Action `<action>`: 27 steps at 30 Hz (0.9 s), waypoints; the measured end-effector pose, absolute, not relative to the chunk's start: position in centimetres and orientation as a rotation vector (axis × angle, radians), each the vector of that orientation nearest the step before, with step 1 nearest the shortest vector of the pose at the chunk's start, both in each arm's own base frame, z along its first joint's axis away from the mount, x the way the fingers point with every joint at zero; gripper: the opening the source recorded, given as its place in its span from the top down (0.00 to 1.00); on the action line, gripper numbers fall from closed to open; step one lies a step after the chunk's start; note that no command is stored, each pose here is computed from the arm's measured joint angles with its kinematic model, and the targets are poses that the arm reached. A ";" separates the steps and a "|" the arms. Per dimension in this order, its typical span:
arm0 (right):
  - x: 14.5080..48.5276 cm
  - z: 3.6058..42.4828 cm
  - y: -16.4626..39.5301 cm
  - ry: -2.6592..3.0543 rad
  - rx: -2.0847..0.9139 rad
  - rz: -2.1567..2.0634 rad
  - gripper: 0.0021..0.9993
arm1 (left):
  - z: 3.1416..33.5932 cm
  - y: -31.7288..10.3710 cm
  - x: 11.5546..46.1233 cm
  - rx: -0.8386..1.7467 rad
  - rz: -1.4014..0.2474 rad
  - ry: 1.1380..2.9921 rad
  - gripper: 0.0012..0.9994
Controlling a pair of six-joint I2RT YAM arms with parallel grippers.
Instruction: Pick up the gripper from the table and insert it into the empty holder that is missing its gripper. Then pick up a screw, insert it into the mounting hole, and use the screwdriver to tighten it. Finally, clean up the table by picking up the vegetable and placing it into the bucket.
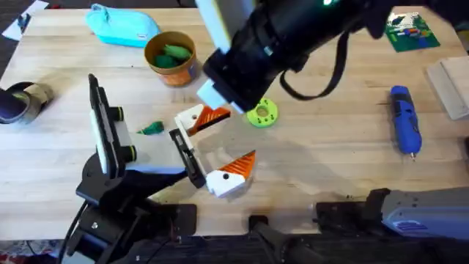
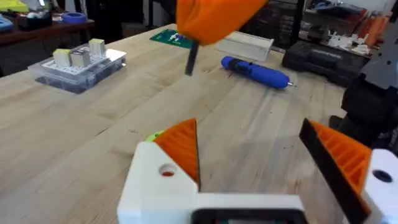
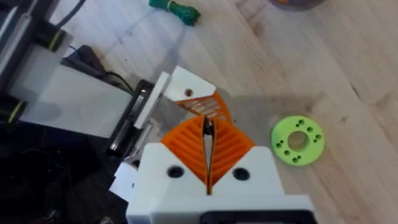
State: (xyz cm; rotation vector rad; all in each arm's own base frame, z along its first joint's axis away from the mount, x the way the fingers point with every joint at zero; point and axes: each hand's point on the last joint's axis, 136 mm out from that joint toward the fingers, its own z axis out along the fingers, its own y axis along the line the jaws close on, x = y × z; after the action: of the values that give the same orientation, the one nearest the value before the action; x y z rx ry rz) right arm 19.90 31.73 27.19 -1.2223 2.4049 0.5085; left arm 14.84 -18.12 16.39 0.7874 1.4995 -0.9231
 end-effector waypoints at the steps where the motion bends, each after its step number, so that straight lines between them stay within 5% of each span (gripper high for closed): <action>1: 19.5 27.1 32.1 2.399 -1.240 0.515 1.00 | 16.4 -18.1 14.8 0.787 -0.923 1.499 0.01; 11: 19.3 23.2 34.6 2.464 -1.327 0.483 1.00 | 16.4 -18.1 14.8 0.787 -0.923 1.499 0.01; 27: 19.7 23.0 34.9 2.457 -1.320 0.471 1.00 | 16.4 -18.1 14.8 0.785 -0.925 1.501 0.01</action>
State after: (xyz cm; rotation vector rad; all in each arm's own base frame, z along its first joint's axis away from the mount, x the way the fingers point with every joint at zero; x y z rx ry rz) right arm 19.68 34.89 22.98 -1.3199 2.4566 0.4712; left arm 14.85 -18.12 16.40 0.7850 1.5009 -0.9250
